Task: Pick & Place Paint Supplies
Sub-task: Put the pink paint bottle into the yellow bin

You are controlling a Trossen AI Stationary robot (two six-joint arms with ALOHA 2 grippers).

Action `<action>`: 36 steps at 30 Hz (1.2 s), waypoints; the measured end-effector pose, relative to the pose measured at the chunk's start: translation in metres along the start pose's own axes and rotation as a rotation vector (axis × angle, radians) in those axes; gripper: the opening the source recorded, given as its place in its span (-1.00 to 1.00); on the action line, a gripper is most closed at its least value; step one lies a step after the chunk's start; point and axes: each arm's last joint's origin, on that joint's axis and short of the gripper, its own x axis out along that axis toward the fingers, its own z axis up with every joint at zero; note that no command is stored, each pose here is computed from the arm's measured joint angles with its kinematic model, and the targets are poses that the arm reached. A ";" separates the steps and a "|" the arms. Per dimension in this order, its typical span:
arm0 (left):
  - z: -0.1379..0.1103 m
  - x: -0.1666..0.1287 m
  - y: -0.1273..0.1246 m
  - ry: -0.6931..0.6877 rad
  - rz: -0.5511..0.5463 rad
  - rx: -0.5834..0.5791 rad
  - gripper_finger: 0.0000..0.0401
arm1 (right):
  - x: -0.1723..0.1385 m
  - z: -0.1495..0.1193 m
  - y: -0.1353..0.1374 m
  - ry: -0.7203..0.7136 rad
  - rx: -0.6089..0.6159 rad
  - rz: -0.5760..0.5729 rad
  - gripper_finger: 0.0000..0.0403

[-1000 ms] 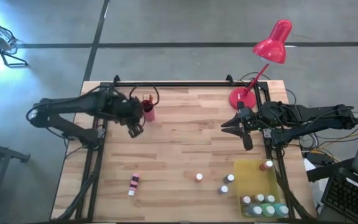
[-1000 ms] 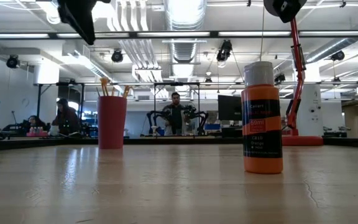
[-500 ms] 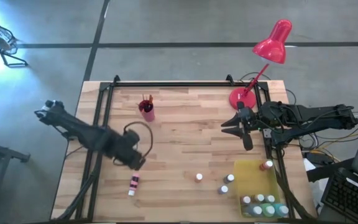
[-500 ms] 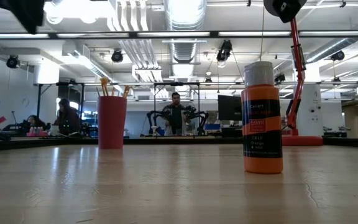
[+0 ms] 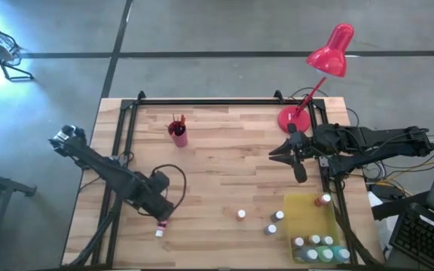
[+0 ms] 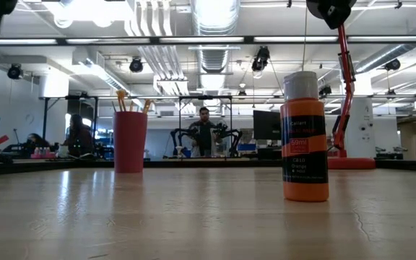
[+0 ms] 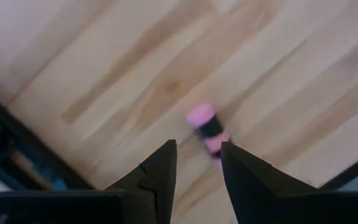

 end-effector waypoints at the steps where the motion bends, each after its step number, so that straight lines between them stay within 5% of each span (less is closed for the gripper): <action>1: -0.001 0.002 -0.001 0.029 0.010 0.004 -0.35 | 0.000 0.000 0.000 -0.001 -0.004 0.000 -0.71; 13: -0.013 0.046 -0.012 0.032 0.085 -0.189 -0.25 | 0.000 0.000 0.000 -0.004 -0.053 0.000 -0.58; 24: -0.020 0.092 -0.021 0.109 -0.083 -0.383 0.23 | 0.000 0.001 -0.001 -0.010 -0.145 -0.028 -0.44; 36: -0.025 0.108 -0.009 0.137 -0.014 -0.476 0.21 | 0.000 0.000 -0.001 -0.005 -0.186 -0.035 -0.34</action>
